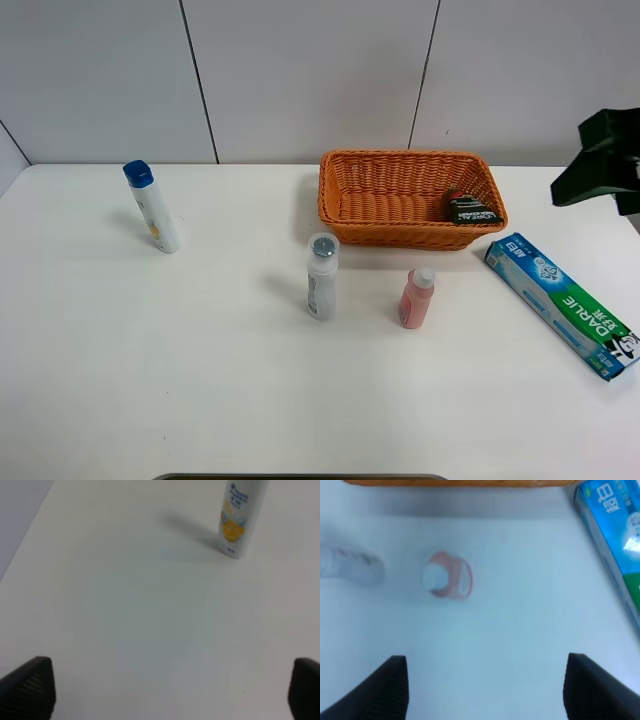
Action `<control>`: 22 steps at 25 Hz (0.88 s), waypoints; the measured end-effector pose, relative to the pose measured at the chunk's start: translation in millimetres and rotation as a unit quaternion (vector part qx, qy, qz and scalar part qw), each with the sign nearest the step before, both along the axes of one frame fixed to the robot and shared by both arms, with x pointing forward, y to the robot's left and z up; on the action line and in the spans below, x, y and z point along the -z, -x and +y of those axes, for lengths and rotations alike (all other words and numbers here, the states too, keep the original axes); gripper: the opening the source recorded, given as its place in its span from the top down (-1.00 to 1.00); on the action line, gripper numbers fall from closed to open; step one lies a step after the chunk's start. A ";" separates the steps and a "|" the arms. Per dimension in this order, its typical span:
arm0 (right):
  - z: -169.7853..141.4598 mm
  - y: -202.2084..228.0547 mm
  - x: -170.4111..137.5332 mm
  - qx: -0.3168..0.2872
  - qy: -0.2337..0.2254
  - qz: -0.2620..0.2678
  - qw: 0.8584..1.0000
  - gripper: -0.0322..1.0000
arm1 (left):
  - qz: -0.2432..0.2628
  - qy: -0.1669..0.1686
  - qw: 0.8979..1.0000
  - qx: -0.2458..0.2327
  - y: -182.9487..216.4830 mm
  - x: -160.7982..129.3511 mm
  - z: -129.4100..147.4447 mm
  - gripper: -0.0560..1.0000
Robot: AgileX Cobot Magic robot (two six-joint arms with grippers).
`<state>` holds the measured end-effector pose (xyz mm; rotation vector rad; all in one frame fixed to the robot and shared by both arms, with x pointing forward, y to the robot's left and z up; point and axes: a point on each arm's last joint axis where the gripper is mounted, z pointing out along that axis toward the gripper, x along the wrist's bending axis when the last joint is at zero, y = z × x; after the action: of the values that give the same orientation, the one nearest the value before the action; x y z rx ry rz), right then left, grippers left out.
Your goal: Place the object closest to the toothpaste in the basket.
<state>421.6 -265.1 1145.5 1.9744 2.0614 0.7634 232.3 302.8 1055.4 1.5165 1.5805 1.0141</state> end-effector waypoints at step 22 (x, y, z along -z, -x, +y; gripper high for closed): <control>-21.5 148.9 -10.9 -0.003 0.066 -0.217 0.974 -0.37 | 0.000 0.001 1.000 0.001 0.0 0.0 -0.2 -0.88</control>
<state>272.7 -286.6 1156.5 1.5630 1.8065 0.9345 232.4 302.5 1055.4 1.5159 1.5796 1.0110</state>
